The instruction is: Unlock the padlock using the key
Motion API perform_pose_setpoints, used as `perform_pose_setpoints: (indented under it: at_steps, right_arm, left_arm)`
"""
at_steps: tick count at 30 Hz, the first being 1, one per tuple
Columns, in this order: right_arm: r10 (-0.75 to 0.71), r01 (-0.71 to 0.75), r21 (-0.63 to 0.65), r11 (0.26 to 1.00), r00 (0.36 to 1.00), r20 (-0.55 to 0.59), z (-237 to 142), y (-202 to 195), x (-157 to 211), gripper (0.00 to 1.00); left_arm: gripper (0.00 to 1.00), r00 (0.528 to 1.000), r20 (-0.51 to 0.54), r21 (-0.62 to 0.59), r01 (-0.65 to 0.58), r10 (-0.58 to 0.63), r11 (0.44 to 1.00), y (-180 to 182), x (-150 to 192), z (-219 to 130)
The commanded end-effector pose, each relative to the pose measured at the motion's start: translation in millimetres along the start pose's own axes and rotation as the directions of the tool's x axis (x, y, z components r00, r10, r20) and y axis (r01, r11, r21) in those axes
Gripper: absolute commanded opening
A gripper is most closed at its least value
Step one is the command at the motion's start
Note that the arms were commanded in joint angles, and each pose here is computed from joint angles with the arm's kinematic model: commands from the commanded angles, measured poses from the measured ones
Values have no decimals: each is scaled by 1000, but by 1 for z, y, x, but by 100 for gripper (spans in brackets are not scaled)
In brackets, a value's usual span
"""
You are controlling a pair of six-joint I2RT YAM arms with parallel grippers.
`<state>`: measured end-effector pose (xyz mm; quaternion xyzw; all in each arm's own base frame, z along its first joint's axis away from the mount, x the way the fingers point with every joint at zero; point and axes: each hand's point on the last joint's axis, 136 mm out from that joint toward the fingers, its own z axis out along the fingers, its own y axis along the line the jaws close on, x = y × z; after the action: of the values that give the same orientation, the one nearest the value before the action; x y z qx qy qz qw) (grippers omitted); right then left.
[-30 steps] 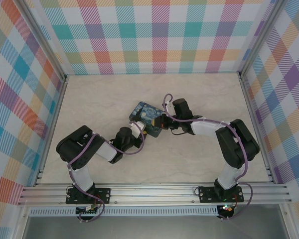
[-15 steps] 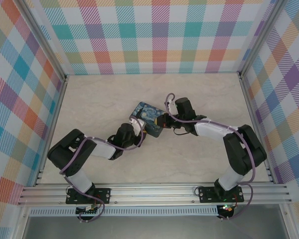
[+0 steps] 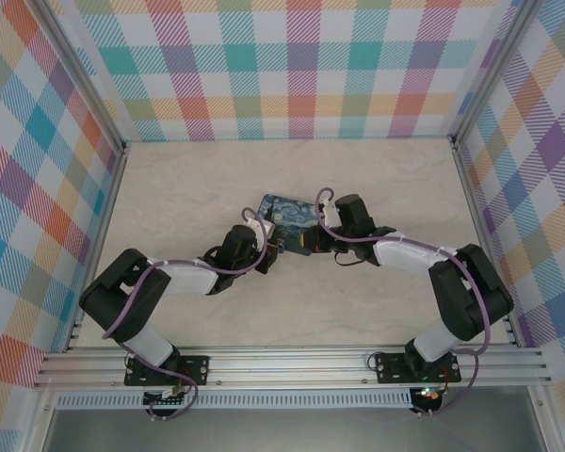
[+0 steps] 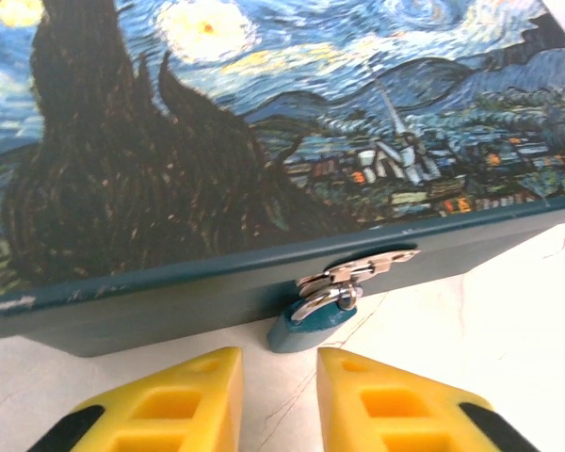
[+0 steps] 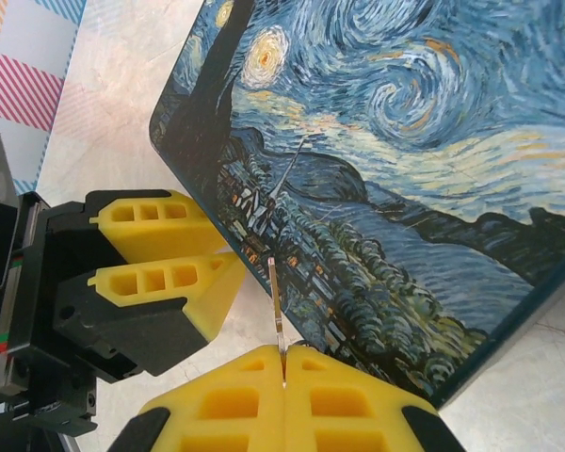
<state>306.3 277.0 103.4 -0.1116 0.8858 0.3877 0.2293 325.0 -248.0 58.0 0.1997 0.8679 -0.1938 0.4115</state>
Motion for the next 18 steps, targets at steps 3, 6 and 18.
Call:
perform_pose_setpoints:
  at_steps: [3, 6, 18]
  right_arm:
    - [-45, 45, -6, 999, 999, 13, -5, 6, -2, 1]
    - [-48, 49, -28, 998, 999, 22, -4, 12, -8, 1]
    - [15, -2, -162, 987, 997, 80, -12, 17, -43, 1]
  left_arm:
    - [41, 1000, -7, 13, 3, -3, 1000, 0, 3, 6]
    - [46, 1000, -2, 31, -2, 2, 1000, -3, 5, 10]
    - [57, 999, 48, 47, -19, 17, 999, 3, -2, 13]
